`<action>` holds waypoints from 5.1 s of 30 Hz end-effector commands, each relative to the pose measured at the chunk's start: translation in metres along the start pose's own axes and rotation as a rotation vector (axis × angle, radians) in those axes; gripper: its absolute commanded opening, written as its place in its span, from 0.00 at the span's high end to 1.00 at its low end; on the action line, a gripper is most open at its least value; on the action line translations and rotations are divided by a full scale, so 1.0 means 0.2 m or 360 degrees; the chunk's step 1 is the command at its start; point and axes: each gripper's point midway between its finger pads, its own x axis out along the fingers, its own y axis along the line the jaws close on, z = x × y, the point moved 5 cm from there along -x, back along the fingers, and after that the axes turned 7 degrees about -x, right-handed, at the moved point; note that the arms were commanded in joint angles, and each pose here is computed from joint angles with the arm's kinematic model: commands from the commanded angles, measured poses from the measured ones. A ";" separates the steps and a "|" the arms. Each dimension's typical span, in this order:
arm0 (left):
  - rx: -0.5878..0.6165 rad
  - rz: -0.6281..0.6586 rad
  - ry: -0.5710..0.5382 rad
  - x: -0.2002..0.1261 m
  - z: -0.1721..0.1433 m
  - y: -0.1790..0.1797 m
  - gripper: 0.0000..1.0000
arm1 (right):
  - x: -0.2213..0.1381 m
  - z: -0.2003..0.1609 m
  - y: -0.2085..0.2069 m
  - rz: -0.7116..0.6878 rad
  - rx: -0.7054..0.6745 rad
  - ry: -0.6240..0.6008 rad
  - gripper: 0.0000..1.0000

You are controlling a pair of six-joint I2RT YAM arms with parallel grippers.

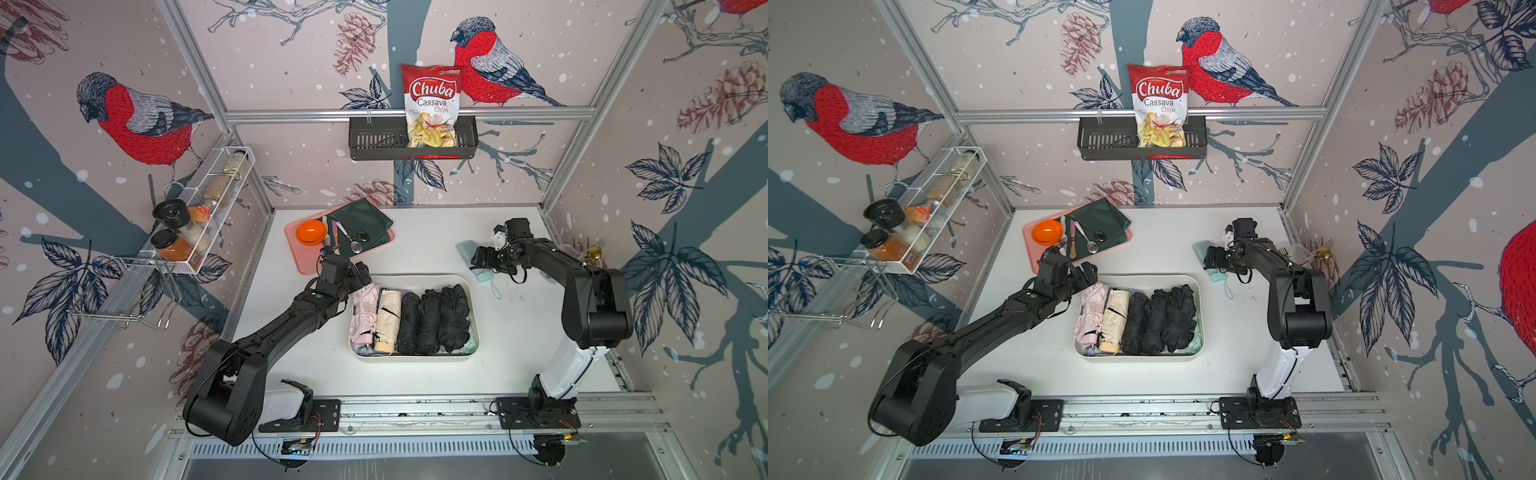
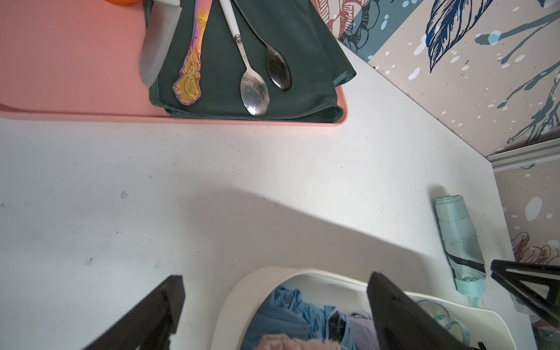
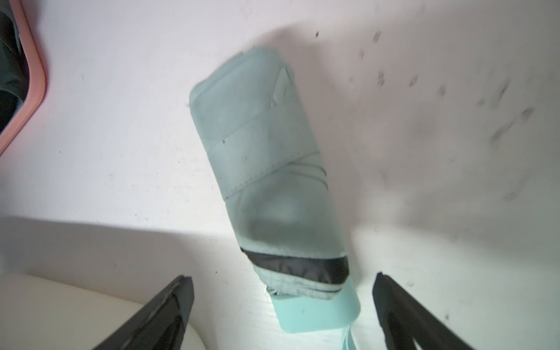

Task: Put the umbrella into the storage box
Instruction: Pick up the umbrella from the center of the board, then place the umbrella in the storage box.

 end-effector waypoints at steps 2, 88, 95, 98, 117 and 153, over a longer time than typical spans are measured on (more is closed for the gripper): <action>0.0020 -0.0043 -0.0022 -0.02 0.03 -0.03 0.02 | 0.02 0.12 -0.02 -0.0015 -0.0164 -0.0064 0.04; -0.0084 -0.0026 -0.0169 -0.14 0.10 0.00 0.02 | -0.40 0.23 1.00 0.0197 -0.1684 -0.0307 0.90; -0.0137 -0.0042 -0.0180 -0.19 0.10 0.01 0.02 | -0.38 0.10 1.07 0.0273 -0.1848 -0.0444 0.91; -0.0156 -0.0042 -0.0187 -0.20 0.10 0.01 0.02 | -0.39 0.06 1.09 0.0298 -0.1873 -0.0483 0.91; -0.0168 -0.0076 -0.0240 -0.26 0.14 0.00 0.02 | -0.16 -0.16 1.12 0.0149 -0.1922 -0.0311 0.92; -0.0183 -0.0142 -0.0316 -0.33 0.20 -0.05 0.02 | -0.14 -0.37 1.16 0.0115 -0.2071 -0.0211 0.66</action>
